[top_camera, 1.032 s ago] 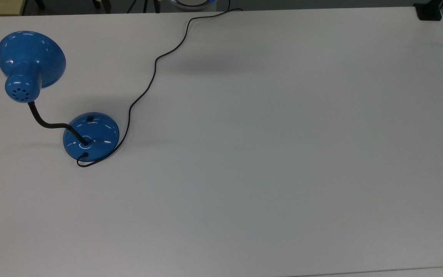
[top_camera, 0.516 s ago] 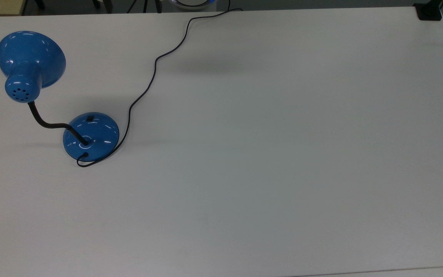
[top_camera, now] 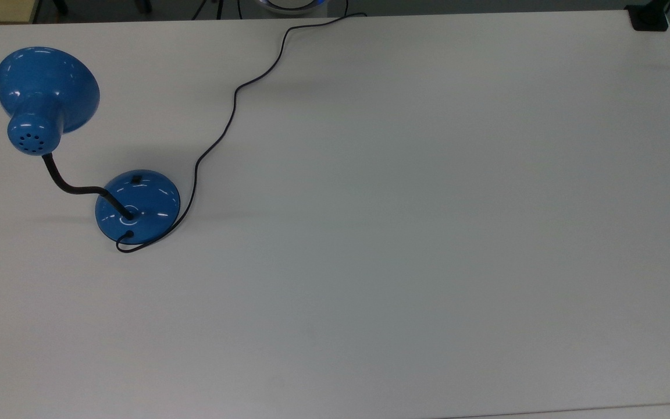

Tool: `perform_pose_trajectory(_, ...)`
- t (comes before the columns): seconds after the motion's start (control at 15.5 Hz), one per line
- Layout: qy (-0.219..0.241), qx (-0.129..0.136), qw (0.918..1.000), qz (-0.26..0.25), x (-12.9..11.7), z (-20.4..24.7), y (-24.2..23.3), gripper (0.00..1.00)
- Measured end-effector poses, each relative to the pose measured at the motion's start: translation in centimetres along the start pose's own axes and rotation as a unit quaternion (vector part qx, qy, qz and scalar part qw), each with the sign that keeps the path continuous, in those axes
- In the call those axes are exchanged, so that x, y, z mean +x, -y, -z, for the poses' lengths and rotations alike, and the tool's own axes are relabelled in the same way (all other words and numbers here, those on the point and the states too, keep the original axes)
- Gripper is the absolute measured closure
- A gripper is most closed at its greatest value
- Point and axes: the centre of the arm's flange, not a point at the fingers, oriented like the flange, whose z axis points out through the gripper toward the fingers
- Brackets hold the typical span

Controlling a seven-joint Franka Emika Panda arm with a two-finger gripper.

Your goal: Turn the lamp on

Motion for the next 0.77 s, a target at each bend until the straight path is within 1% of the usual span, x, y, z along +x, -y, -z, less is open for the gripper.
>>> perform_pose_trajectory(0.06,0.016,-0.003,0.9997,0.021,-0.6,-0.9,-0.9,0.00)
perform_pose_trajectory(0.13,0.031,-0.001,0.9989,0.034,-1.2,-2.2,-1.8,0.00)
perform_pose_trajectory(0.26,0.052,0.013,0.9975,0.046,-2.3,-5.0,-3.5,0.00)
perform_pose_trajectory(0.32,0.053,0.015,0.9971,0.053,-2.8,-6.4,-4.5,0.01)
perform_pose_trajectory(0.39,0.051,0.016,0.9968,0.060,-3.2,-7.6,-5.5,0.06)
perform_pose_trajectory(0.45,0.046,0.018,0.9964,0.068,-3.8,-8.8,-6.5,0.06)
perform_pose_trajectory(0.52,0.034,0.028,0.9964,0.073,-4.2,-10.0,-7.5,0.13)
perform_pose_trajectory(0.64,-0.016,0.056,0.9967,0.056,-5.2,-12.0,-9.5,0.36)
perform_pose_trajectory(0.71,-0.041,0.064,0.9963,0.041,-5.8,-13.0,-10.6,0.45)
perform_pose_trajectory(0.77,-0.065,0.065,0.9954,0.026,-6.3,-14.1,-11.6,0.59)
